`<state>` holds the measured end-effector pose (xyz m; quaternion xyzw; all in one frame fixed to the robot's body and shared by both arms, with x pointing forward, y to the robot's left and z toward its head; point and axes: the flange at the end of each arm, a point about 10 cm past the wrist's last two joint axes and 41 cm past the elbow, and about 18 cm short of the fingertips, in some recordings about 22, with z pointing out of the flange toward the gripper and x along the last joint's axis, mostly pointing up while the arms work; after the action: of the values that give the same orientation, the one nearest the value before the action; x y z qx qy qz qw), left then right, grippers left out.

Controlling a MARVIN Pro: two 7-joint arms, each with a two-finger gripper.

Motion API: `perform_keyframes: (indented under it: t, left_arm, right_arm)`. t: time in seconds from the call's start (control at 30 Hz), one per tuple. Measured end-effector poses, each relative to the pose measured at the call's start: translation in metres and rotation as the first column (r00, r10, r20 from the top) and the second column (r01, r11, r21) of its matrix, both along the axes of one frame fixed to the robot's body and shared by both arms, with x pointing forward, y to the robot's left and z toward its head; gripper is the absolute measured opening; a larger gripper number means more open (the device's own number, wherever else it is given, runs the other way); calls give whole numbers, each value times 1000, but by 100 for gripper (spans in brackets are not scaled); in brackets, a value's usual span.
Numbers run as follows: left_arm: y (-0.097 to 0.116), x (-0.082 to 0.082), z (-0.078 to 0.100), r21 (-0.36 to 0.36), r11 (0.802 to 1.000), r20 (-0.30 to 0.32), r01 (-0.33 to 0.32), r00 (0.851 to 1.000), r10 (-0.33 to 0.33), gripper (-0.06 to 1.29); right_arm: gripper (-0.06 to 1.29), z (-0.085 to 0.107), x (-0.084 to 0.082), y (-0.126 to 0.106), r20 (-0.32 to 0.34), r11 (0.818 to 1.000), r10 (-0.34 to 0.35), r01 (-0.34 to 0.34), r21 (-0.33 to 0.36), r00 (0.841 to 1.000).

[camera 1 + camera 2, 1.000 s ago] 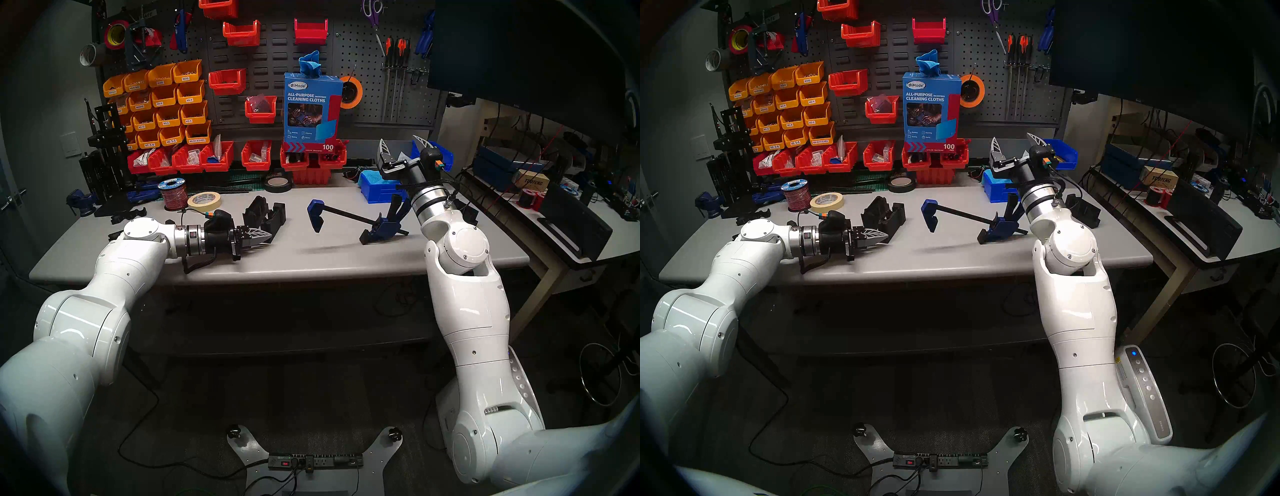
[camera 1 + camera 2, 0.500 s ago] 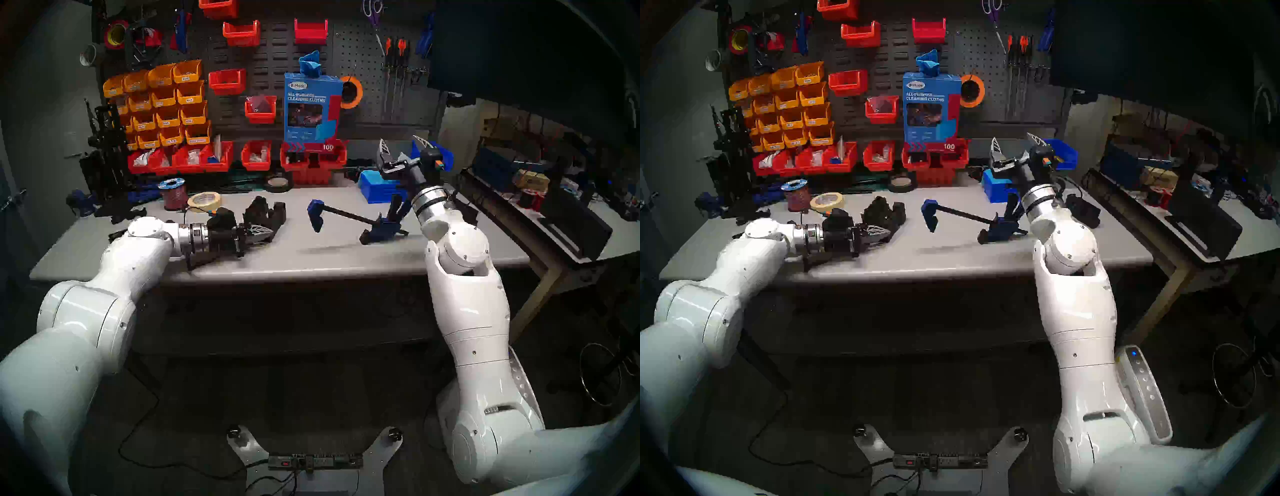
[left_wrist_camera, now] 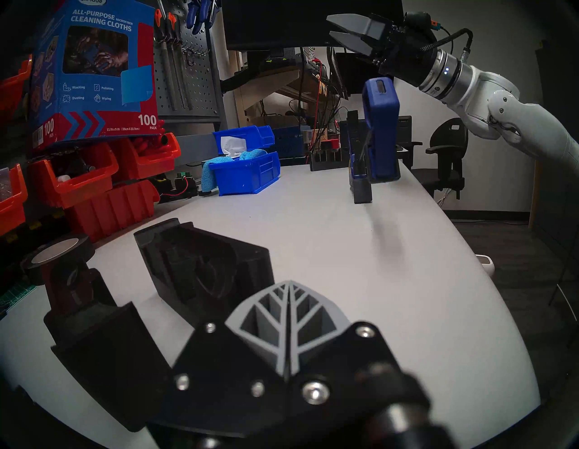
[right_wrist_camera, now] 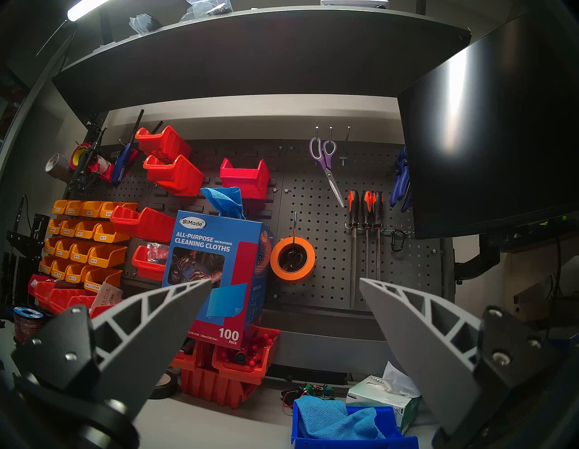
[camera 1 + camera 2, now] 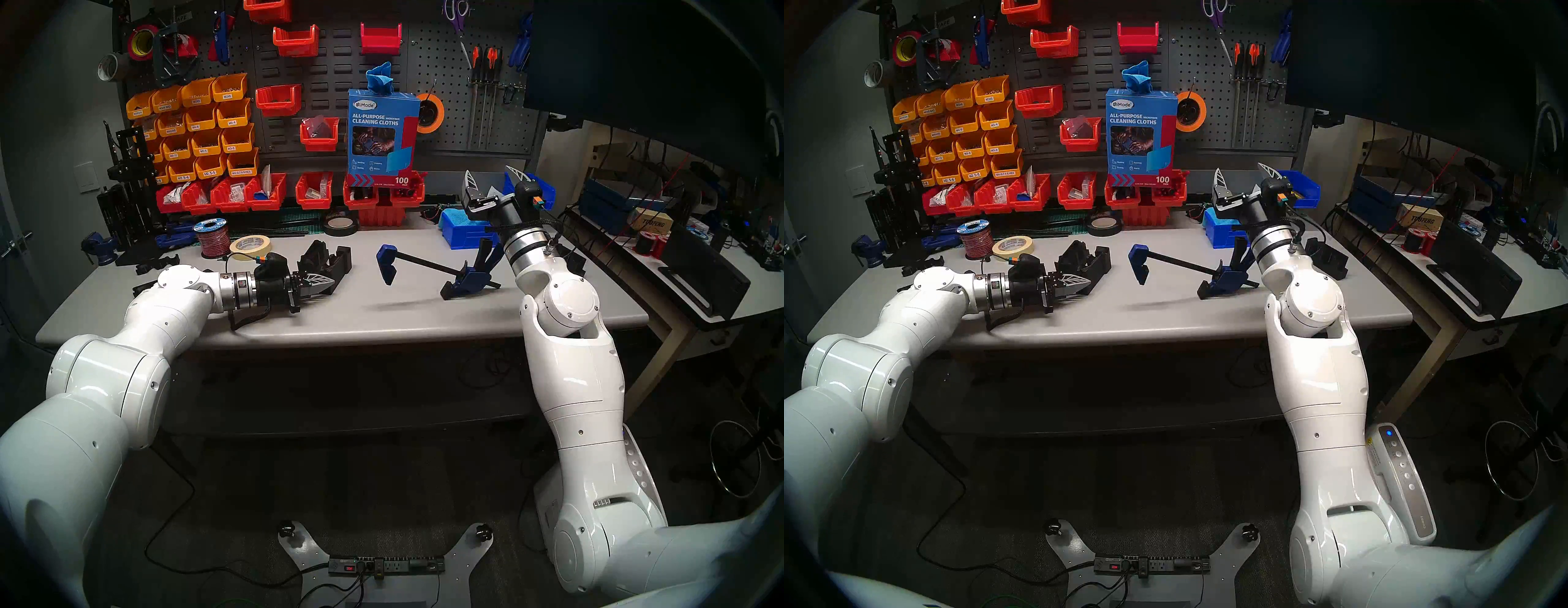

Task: Clamp the two 3D printed pieces together with the clamp

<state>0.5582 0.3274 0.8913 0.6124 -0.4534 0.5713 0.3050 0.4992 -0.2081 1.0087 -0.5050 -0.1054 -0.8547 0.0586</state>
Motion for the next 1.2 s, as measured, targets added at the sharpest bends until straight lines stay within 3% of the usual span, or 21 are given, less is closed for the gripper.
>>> perform_keyframes:
  t: [0.63, 1.2]
  left_arm:
    - [-6, 3, 2, -1, 1000, 17, 19, 1000, -19, -2]
    - [1, 6, 1, 4, 1000, 23, -29, 999, 29, -2]
  right_arm:
    - [123, 0, 0, 0, 0, 1000, 0, 0, 0, 1000]
    - [123, 0, 0, 0, 0, 1000, 0, 0, 0, 1000]
